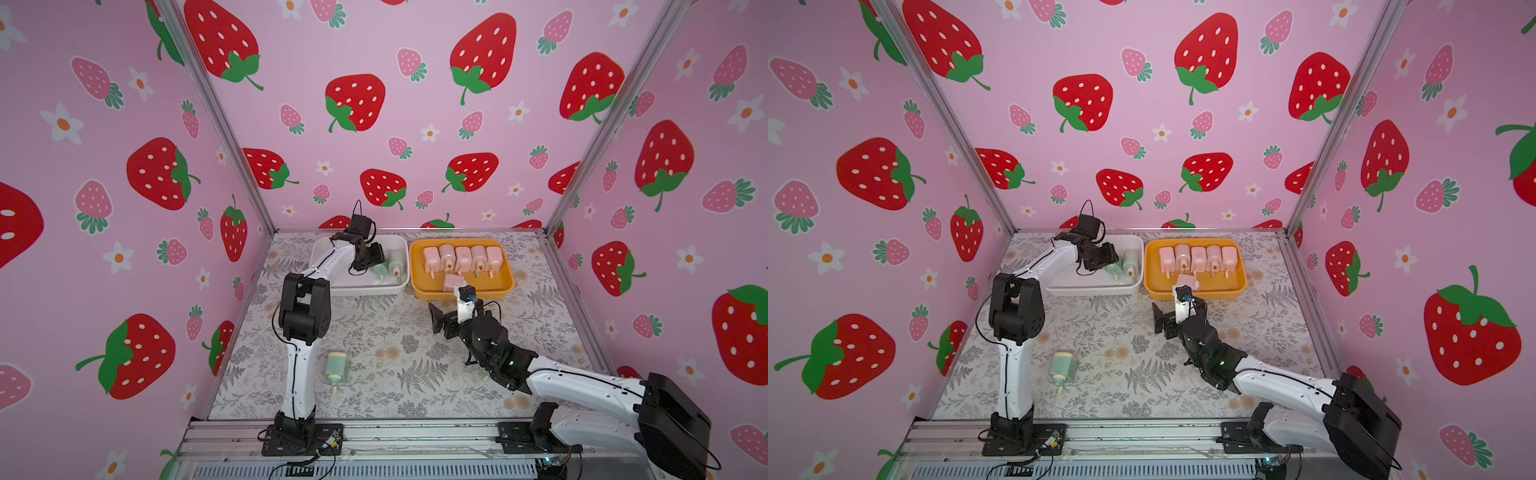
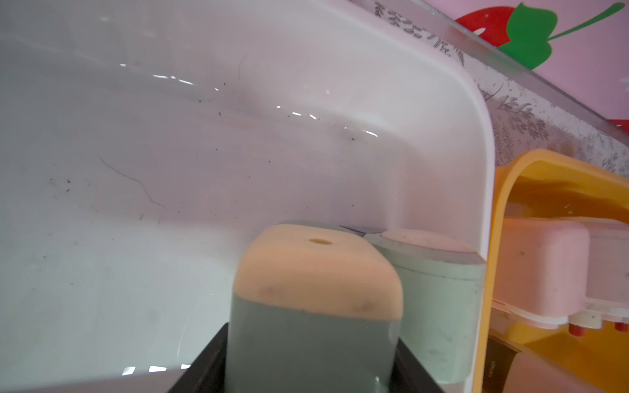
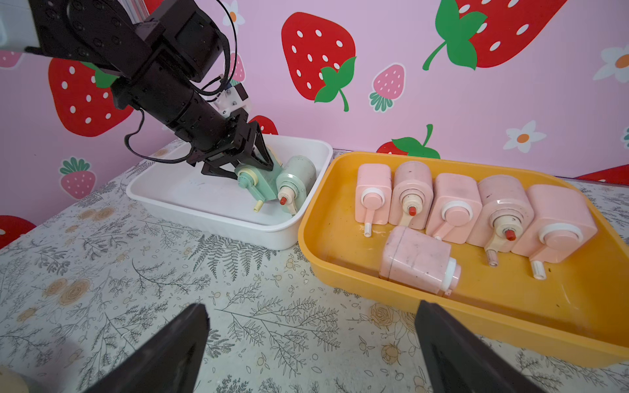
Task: Place the pencil sharpeners by color into the storage box
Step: Place the pencil sharpener in the storage box.
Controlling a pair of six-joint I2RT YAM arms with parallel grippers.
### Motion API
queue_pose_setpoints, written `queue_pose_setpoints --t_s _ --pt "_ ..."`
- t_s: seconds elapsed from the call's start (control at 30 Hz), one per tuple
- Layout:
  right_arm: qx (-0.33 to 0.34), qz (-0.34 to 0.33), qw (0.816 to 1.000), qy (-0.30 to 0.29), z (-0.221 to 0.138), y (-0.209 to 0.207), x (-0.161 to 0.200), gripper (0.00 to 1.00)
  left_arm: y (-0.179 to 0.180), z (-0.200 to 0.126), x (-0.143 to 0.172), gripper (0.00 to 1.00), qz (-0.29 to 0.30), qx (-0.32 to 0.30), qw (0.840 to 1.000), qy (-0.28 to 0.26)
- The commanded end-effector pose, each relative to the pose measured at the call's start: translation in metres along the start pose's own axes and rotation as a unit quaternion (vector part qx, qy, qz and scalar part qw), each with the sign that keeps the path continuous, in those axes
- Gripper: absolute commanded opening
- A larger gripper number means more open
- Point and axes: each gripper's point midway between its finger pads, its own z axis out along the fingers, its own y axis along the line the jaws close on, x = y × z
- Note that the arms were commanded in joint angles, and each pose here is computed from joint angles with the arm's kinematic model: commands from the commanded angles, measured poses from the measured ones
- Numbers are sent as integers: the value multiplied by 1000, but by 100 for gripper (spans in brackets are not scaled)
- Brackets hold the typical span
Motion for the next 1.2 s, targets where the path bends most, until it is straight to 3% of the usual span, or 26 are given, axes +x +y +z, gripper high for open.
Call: queue_pose_setpoints --t_s 0.0,0.17,0.7,1.17 --pt "15 6 1000 -3 -6 -8 -3 100 -14 -8 -21 0 0 22 999 -28" --pt "22 11 1000 -5 -11 -13 -2 100 -15 1 -19 0 -6 26 999 -20" --pt "26 8 1000 -4 -13 -16 -1 100 -24 5 -8 37 13 26 1000 -3" --pt "23 8 1000 -3 -12 -15 -2 100 -26 4 -3 50 39 9 999 1"
